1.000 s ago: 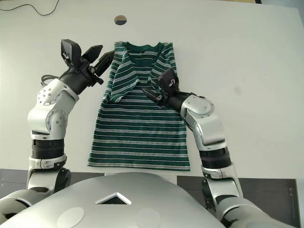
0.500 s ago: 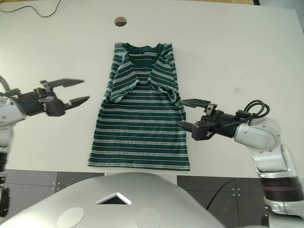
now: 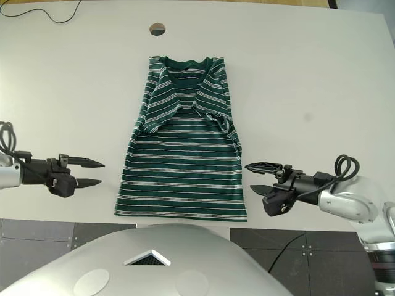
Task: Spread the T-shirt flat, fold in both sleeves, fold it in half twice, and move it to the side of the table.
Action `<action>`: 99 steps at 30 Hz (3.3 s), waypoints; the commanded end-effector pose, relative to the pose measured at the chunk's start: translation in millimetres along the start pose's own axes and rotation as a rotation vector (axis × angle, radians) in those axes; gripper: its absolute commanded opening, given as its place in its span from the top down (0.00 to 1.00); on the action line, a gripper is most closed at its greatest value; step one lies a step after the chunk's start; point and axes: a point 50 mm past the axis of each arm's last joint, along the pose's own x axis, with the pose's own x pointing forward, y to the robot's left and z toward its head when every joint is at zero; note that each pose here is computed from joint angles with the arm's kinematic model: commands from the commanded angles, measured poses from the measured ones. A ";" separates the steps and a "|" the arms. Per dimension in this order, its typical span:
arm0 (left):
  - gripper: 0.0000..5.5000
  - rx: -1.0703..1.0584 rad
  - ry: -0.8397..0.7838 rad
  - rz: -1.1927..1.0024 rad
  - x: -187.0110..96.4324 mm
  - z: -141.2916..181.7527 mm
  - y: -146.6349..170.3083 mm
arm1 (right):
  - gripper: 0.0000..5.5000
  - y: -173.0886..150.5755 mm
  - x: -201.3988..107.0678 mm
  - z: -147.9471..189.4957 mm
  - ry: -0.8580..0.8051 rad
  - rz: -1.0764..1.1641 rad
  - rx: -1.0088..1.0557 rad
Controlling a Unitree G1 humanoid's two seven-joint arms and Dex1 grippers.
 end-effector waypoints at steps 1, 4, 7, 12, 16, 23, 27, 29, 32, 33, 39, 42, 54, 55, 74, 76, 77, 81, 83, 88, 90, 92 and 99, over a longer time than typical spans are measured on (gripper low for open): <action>0.57 -0.009 -0.046 -0.064 14.9 5.7 -10.3 | 0.38 9.4 -4.0 5.1 0.015 0.112 -0.047; 0.57 -0.017 -0.072 -0.078 23.1 10.1 -15.6 | 0.38 12.1 -2.4 10.5 -0.008 0.155 -0.063; 0.57 -0.012 -0.106 -0.080 32.7 16.5 -15.4 | 0.38 9.7 6.0 19.2 -0.060 0.135 -0.069; 0.57 -0.027 -0.146 -0.052 46.4 23.0 -13.9 | 0.38 5.3 23.6 25.3 -0.113 0.096 -0.096; 0.57 -0.053 -0.163 -0.023 52.0 24.3 -12.4 | 0.41 4.0 31.0 28.1 -0.130 0.094 -0.110; 0.65 -0.095 -0.158 -0.019 57.4 24.1 -10.8 | 0.64 4.5 36.6 31.5 -0.153 0.095 -0.113; 0.77 -0.080 -0.163 -0.064 60.7 27.4 -12.2 | 0.78 6.3 37.2 30.8 -0.151 0.100 -0.111; 0.83 -0.083 -0.169 -0.075 63.2 28.6 -11.6 | 0.84 5.7 38.1 29.9 -0.149 0.099 -0.114; 0.90 -0.089 -0.175 -0.083 66.3 29.5 -11.3 | 0.93 4.5 38.7 29.6 -0.148 0.093 -0.116; 0.93 -0.093 -0.177 -0.087 67.4 29.5 -11.7 | 0.96 4.3 38.9 29.4 -0.147 0.092 -0.116; 0.98 -0.133 -0.192 -0.120 73.2 30.8 -17.1 | 0.98 3.3 39.4 27.8 -0.141 0.075 -0.103; 0.98 -0.159 -0.180 -0.155 65.6 30.1 -20.5 | 0.98 3.6 37.7 27.7 -0.148 0.061 -0.019; 0.98 -0.418 -0.446 0.025 19.5 48.2 32.0 | 0.98 -35.8 10.6 35.0 -0.384 -0.078 0.529; 0.98 -0.441 -0.459 0.081 19.8 46.2 39.9 | 0.98 -42.6 8.3 33.7 -0.408 -0.107 0.563; 0.98 -0.851 -0.298 0.719 29.9 -11.9 129.3 | 0.98 -160.8 47.1 -63.2 -0.251 -0.557 1.098; 0.98 -0.921 -0.259 0.750 33.4 -20.2 133.4 | 0.98 -166.2 58.8 -73.2 -0.194 -0.566 1.152; 0.98 -0.952 -0.246 0.766 34.7 -23.5 135.3 | 0.98 -169.4 63.9 -76.8 -0.179 -0.571 1.178; 0.98 -1.069 -0.239 0.858 32.3 -36.2 147.3 | 0.98 -178.8 81.4 -92.4 -0.119 -0.591 1.294; 0.98 -1.114 -0.229 0.865 34.4 -39.4 151.7 | 0.98 -178.3 88.9 -101.1 -0.076 -0.595 1.359; 0.98 -1.185 -0.225 0.849 47.6 -39.1 157.4 | 0.92 -173.7 105.7 -105.4 -0.063 -0.549 1.417; 0.98 -1.223 -0.220 0.856 52.8 -41.6 156.9 | 0.86 -172.7 111.7 -103.7 -0.093 -0.535 1.462; 0.92 -1.246 -0.208 0.865 57.1 -44.4 156.1 | 0.79 -174.1 113.7 -105.0 -0.124 -0.559 1.512; 0.86 -1.345 -0.253 0.915 62.4 -50.6 157.4 | 0.63 -194.8 91.9 -124.0 -0.271 -0.878 1.684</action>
